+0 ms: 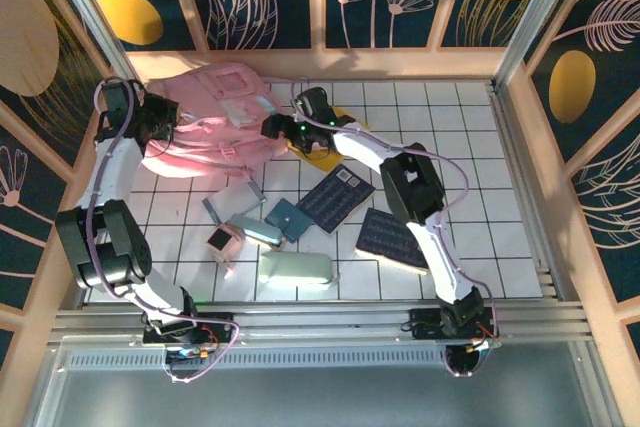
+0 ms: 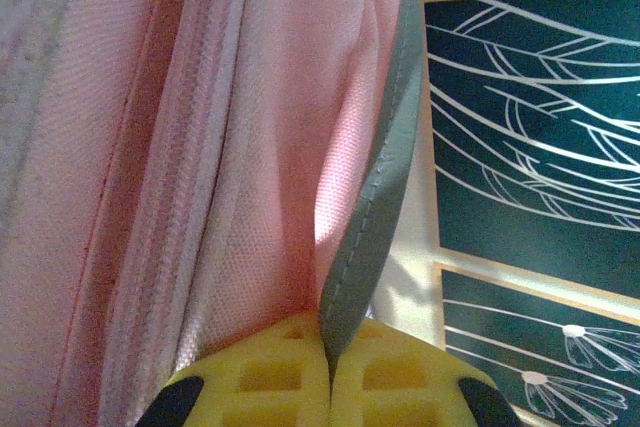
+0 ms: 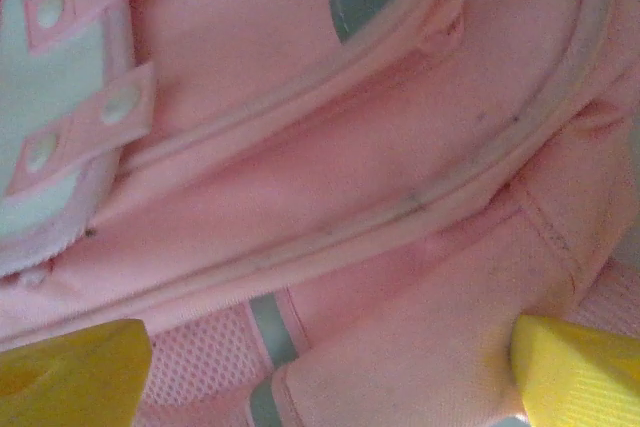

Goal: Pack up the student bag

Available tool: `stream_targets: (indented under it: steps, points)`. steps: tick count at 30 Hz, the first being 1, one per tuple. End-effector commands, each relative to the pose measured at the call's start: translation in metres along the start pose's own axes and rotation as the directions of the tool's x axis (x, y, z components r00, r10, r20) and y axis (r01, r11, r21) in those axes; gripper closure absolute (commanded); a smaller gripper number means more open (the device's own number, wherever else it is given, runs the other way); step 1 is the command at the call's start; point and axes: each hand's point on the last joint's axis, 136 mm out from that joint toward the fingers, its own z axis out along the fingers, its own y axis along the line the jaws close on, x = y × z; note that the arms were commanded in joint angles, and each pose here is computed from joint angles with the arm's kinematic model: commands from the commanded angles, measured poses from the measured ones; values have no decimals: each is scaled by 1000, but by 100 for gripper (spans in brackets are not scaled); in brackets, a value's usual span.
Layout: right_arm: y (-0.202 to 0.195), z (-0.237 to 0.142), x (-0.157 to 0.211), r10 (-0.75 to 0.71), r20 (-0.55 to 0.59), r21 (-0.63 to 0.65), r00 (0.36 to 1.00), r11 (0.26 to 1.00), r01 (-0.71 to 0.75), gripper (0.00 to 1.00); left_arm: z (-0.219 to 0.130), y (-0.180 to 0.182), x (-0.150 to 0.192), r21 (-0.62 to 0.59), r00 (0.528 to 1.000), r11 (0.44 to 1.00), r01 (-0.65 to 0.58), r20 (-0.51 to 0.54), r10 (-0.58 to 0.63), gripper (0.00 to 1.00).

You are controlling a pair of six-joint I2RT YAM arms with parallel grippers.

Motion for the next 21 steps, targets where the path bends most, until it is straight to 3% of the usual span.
stream_targets:
  steps: [1,5,9,11,12,16,21]
  points:
    - [35,0,-29,-54,31,-103,998,993,57,13,-26,-53,12,191,998,980,-58,-14,61,100]
    - [42,-4,-33,-143,40,-94,989,985,146,26,-14,-56,16,193,981,964,-183,-34,193,100]
    - [31,-13,-30,-179,51,-60,983,981,182,55,-19,-65,11,188,959,941,-282,15,285,100]
    - [26,-17,-31,-175,60,-54,983,982,179,64,-20,-71,10,195,956,936,-292,25,293,100]
    - [22,-18,-32,-166,61,-43,984,985,168,63,-21,-73,10,201,957,936,-287,23,289,100]
    - [-5,-33,-37,-55,65,14,996,998,54,38,-21,-77,10,212,961,939,-272,19,275,100]
    - [-10,-52,-25,63,86,-69,994,996,-58,32,-23,-84,13,238,957,930,-281,5,288,100]
